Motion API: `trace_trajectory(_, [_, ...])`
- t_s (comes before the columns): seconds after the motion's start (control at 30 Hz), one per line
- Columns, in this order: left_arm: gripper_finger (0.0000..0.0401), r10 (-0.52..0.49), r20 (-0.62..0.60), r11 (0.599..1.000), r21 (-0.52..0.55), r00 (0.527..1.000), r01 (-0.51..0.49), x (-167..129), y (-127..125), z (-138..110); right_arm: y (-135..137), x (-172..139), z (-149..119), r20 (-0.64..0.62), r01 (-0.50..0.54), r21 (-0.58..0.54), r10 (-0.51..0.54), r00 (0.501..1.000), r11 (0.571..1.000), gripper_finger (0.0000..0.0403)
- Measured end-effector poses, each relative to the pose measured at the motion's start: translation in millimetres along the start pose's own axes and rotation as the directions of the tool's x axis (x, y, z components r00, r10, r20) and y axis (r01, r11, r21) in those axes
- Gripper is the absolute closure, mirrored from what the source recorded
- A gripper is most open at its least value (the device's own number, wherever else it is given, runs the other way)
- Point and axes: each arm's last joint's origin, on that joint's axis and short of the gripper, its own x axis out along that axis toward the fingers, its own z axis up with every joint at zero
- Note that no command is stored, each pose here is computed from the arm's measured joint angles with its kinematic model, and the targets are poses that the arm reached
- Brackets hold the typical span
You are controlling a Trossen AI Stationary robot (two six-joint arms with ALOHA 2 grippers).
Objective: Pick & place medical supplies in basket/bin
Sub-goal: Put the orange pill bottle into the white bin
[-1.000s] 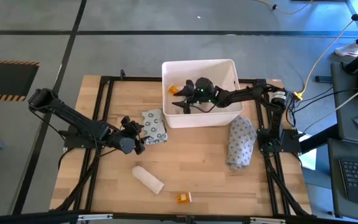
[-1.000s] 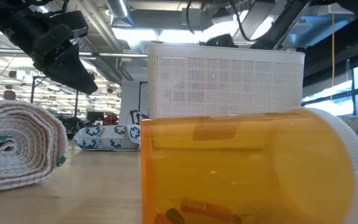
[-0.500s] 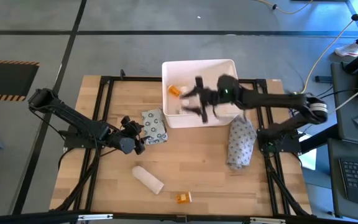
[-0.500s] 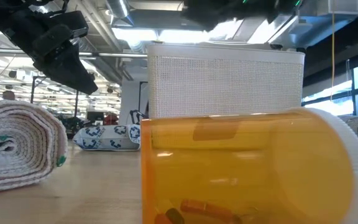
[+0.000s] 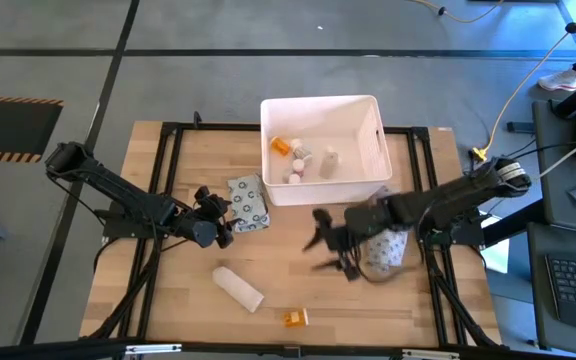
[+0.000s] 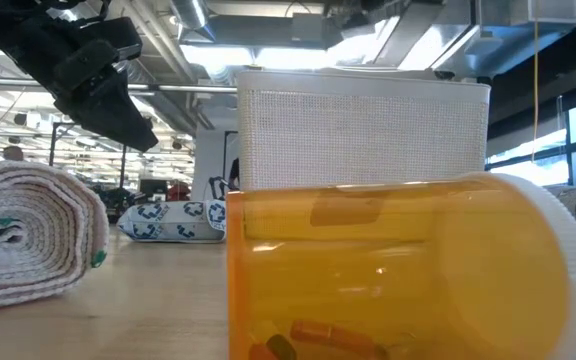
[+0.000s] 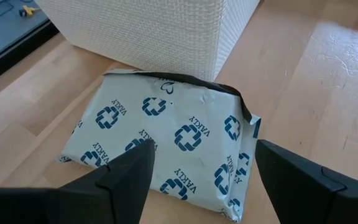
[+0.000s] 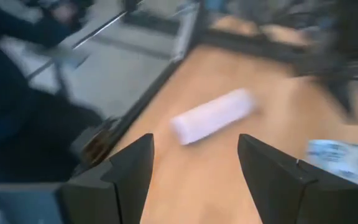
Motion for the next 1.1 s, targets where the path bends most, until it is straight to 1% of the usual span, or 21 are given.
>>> trace_trajectory(0.1, [0.0130,0.007,0.006,1.000,0.000,1.000,-0.007,0.0,0.2,0.2,24.4,19.7,-11.0,-0.059,-0.097,-0.047,0.094,0.994,0.994,0.0169])
trace_trajectory(0.2, [0.0131,0.022,0.019,1.000,0.000,1.000,-0.022,0.0,0.7,0.5,42.7,39.6,-22.7,-0.099,-0.152,-0.043,0.147,0.984,0.988,0.0169])
trace_trajectory(0.27, [0.0130,0.023,0.019,1.000,0.000,1.000,-0.022,0.0,0.7,0.6,49.8,52.8,-33.4,-0.141,-0.167,-0.016,0.163,0.976,0.986,0.0169])
trace_trajectory(0.37, [0.0130,0.019,0.017,1.000,-0.001,1.000,-0.019,0.0,0.5,0.5,55.1,72.6,-49.8,-0.190,-0.160,0.065,0.169,0.967,0.985,0.0169])
trace_trajectory(0.4, [0.0130,0.015,0.014,1.000,-0.002,1.000,-0.015,0.0,0.4,0.5,56.7,79.6,-54.2,-0.190,-0.154,0.068,0.165,0.968,0.986,0.0169])
trace_trajectory(0.43, [0.0131,0.015,0.014,1.000,-0.004,1.000,-0.015,0.0,0.4,0.5,58.9,86.7,-59.0,-0.190,-0.131,0.061,0.140,0.972,0.990,0.0169])
trace_trajectory(0.53, [0.0131,0.013,0.015,1.000,-0.013,1.000,-0.013,0.0,0.2,0.6,67.1,103.5,-74.2,-0.205,0.001,0.018,0.002,0.979,1.000,0.0169])
trace_trajectory(0.6, [0.0130,0.012,0.015,1.000,-0.016,1.000,-0.012,0.0,0.2,0.7,74.7,107.1,-81.3,-0.225,0.071,0.019,-0.065,0.972,0.997,0.0169])
trace_trajectory(0.7, [0.0130,0.012,0.014,0.999,-0.038,1.000,-0.012,0.0,0.2,0.6,87.1,109.3,-85.5,-0.210,0.164,0.025,-0.155,0.965,0.986,0.0169])
trace_trajectory(0.73, [0.0131,0.012,0.014,0.999,-0.039,1.000,-0.012,0.0,0.2,0.7,91.2,110.4,-86.4,-0.195,0.192,0.004,-0.188,0.963,0.981,0.0169])
trace_trajectory(0.8, [0.0132,0.012,0.014,0.999,-0.038,1.000,-0.012,0.0,0.2,0.6,99.0,111.0,-88.5,-0.176,0.235,-0.092,-0.248,0.953,0.968,0.0169])
trace_trajectory(0.83, [0.0132,0.012,0.014,0.999,-0.039,1.000,-0.012,0.0,0.2,0.6,102.0,110.9,-89.3,-0.171,0.242,-0.139,-0.264,0.949,0.960,0.0169])
trace_trajectory(0.9, [0.0131,0.008,0.010,0.999,-0.037,1.000,-0.008,0.0,0.1,0.4,105.8,110.4,-89.4,-0.164,0.239,-0.182,-0.269,0.949,0.954,0.0169])
trace_trajectory(1.1, [0.0131,-0.005,-0.004,0.999,-0.036,1.000,0.005,0.0,-0.1,-0.1,107.7,111.8,-83.0,-0.103,0.224,-0.128,-0.238,0.966,0.966,0.0169])
